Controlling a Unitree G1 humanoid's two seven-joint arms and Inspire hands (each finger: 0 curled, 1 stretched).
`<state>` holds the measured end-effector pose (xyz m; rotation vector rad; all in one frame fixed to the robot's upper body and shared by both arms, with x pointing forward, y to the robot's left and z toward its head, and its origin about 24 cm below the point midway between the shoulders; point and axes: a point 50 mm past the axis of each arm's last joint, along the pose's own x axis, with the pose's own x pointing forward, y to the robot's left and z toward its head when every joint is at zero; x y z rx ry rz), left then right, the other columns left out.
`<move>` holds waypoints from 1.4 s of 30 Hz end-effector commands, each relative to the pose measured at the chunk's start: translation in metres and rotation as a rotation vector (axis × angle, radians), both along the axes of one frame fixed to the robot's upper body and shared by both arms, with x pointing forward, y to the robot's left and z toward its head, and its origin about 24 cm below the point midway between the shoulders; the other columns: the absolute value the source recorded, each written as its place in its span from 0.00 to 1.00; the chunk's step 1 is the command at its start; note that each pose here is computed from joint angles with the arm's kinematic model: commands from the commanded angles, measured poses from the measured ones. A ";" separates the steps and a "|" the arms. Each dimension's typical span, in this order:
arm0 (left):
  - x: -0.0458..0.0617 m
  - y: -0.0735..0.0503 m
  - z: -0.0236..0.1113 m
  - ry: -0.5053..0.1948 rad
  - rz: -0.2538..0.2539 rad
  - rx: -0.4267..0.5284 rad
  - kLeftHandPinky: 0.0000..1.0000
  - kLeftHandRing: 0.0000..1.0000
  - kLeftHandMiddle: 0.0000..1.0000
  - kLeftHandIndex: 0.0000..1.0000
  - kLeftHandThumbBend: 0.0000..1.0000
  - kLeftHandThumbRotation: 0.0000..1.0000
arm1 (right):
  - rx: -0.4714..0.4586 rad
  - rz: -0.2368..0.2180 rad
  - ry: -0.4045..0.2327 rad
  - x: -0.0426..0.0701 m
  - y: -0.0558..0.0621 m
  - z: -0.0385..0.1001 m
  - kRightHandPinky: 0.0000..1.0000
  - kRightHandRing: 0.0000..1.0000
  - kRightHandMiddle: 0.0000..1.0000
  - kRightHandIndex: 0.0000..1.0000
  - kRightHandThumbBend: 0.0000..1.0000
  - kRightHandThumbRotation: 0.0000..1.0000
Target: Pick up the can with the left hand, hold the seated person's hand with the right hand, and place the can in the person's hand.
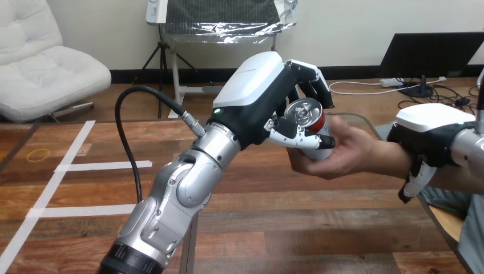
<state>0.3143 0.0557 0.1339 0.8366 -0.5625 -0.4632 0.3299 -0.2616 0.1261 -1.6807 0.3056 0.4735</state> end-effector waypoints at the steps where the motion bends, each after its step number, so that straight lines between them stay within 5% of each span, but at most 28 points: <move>1: 0.007 -0.005 0.024 -0.088 -0.013 -0.010 0.32 0.37 0.44 0.48 0.58 0.00 | 0.016 0.092 -0.213 0.020 0.029 0.065 0.35 0.42 0.50 0.51 0.72 0.00; 24: 0.007 -0.008 0.022 -0.074 -0.010 -0.013 0.31 0.36 0.44 0.48 0.58 0.00 | 0.045 0.083 -0.217 0.024 0.035 0.067 0.32 0.40 0.48 0.52 0.72 0.00; 42: 0.006 -0.009 0.020 -0.077 -0.016 -0.006 0.30 0.36 0.44 0.48 0.58 0.00 | 0.012 0.121 -0.210 0.022 0.034 0.063 0.37 0.44 0.50 0.51 0.74 0.00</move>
